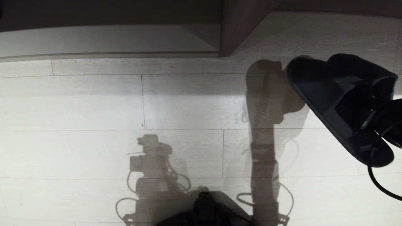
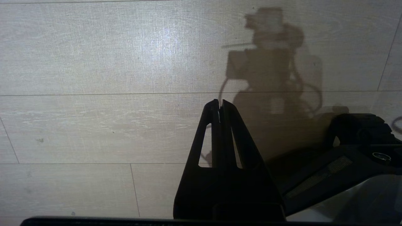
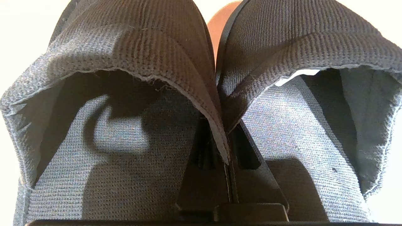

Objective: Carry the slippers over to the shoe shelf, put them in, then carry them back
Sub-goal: Place the slippers on the floor

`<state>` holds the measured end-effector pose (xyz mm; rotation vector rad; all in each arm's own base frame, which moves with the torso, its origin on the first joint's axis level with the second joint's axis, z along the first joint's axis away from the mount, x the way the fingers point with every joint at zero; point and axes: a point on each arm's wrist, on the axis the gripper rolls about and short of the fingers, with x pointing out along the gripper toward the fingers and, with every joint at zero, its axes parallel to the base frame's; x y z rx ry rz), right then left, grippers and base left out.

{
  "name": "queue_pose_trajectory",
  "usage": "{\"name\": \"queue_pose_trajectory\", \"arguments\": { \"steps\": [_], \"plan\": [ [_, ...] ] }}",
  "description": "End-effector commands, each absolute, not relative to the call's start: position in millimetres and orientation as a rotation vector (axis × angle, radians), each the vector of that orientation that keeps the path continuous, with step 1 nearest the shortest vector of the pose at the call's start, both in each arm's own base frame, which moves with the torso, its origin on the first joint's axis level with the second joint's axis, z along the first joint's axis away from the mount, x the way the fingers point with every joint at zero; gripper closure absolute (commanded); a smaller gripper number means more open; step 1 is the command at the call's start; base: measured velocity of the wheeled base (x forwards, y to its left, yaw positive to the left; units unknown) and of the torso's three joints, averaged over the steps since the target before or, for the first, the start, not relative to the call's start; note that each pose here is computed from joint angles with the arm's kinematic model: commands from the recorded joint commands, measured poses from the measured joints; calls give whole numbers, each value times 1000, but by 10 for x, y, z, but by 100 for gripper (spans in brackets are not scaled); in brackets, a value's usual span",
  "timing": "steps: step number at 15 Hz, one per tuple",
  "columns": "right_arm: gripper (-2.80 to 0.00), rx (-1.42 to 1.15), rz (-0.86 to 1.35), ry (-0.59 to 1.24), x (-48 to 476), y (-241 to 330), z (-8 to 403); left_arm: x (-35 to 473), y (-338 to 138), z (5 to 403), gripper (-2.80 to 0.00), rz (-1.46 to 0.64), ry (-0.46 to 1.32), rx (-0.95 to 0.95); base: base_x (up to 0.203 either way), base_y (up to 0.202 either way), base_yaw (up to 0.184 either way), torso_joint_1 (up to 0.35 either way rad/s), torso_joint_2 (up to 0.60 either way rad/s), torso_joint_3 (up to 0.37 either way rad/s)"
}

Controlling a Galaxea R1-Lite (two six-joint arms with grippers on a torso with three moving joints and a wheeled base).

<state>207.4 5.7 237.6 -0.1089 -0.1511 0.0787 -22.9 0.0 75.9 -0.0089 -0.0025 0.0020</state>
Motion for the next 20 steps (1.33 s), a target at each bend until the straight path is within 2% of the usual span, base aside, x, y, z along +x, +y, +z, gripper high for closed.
{"name": "queue_pose_trajectory", "arguments": {
  "steps": [1,5,10,20],
  "plan": [
    [0,-114,92,-192,2499,85,2206,-229,0,761,0,2,-3,-9,0,0,0,0,0,0],
    [0,-159,141,-310,2738,114,2074,-229,0,760,0,2,-3,-9,0,0,0,0,0,0],
    [0,-211,96,-298,2990,109,1788,-229,0,760,0,3,-3,-9,0,0,0,0,0,0],
    [0,-199,61,-355,3393,90,1819,-228,0,756,0,3,-2,-9,0,0,0,0,0,0]
  ]
}}
